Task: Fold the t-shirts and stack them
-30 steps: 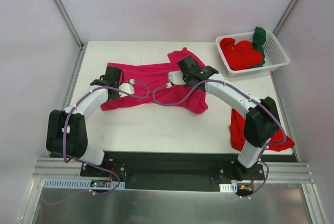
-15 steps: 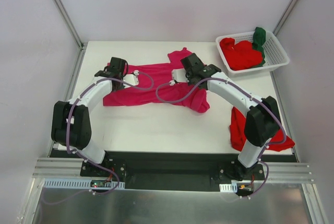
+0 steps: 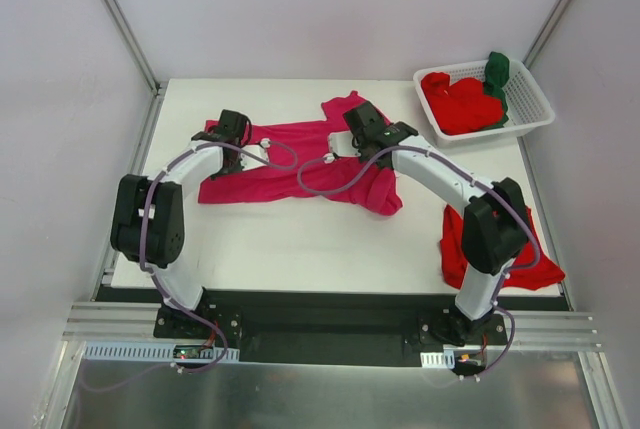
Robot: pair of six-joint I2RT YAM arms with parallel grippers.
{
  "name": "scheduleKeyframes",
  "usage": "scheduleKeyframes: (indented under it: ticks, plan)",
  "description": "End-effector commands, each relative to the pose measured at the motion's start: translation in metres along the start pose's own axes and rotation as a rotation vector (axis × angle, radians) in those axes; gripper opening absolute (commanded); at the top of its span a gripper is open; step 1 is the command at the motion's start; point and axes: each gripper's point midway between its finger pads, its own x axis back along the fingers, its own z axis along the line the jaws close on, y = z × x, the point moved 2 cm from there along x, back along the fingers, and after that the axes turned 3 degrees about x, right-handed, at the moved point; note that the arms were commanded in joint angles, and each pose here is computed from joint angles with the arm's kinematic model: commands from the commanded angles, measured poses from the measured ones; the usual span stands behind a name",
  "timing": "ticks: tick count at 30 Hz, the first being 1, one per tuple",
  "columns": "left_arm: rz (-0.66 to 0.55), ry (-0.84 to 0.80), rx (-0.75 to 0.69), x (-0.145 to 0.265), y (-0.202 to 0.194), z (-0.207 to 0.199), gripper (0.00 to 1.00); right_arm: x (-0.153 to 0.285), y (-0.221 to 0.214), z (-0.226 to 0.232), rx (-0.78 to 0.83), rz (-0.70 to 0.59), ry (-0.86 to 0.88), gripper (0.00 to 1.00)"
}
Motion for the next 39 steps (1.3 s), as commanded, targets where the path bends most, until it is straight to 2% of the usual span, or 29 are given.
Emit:
scheduleKeyframes:
  ticks: [1, 22, 23, 25, 28, 39]
  plan:
    - [-0.029, 0.02, -0.003, 0.0, 0.015, 0.013, 0.0, 0.001, -0.003, -0.02, -0.006, 0.03, -0.048, 0.01]
    - [-0.001, -0.017, -0.048, -0.025, 0.025, 0.015, 0.02, -0.019, 0.004, -0.03, 0.017, 0.067, -0.047, 0.01]
    - [0.001, -0.017, -0.047, -0.026, 0.025, 0.015, 0.07, -0.02, 0.006, -0.029, 0.02, 0.065, -0.046, 0.01]
    - [0.005, -0.018, -0.048, -0.027, 0.025, 0.014, 0.23, -0.022, 0.005, -0.028, 0.024, 0.069, -0.041, 0.01]
    - [0.01, -0.018, -0.046, -0.027, 0.024, 0.015, 0.99, -0.023, 0.006, -0.028, 0.026, 0.069, -0.041, 0.01]
    - [-0.054, 0.029, -0.013, -0.001, 0.037, 0.018, 1.0, -0.021, 0.016, -0.034, 0.03, 0.04, -0.053, 0.01]
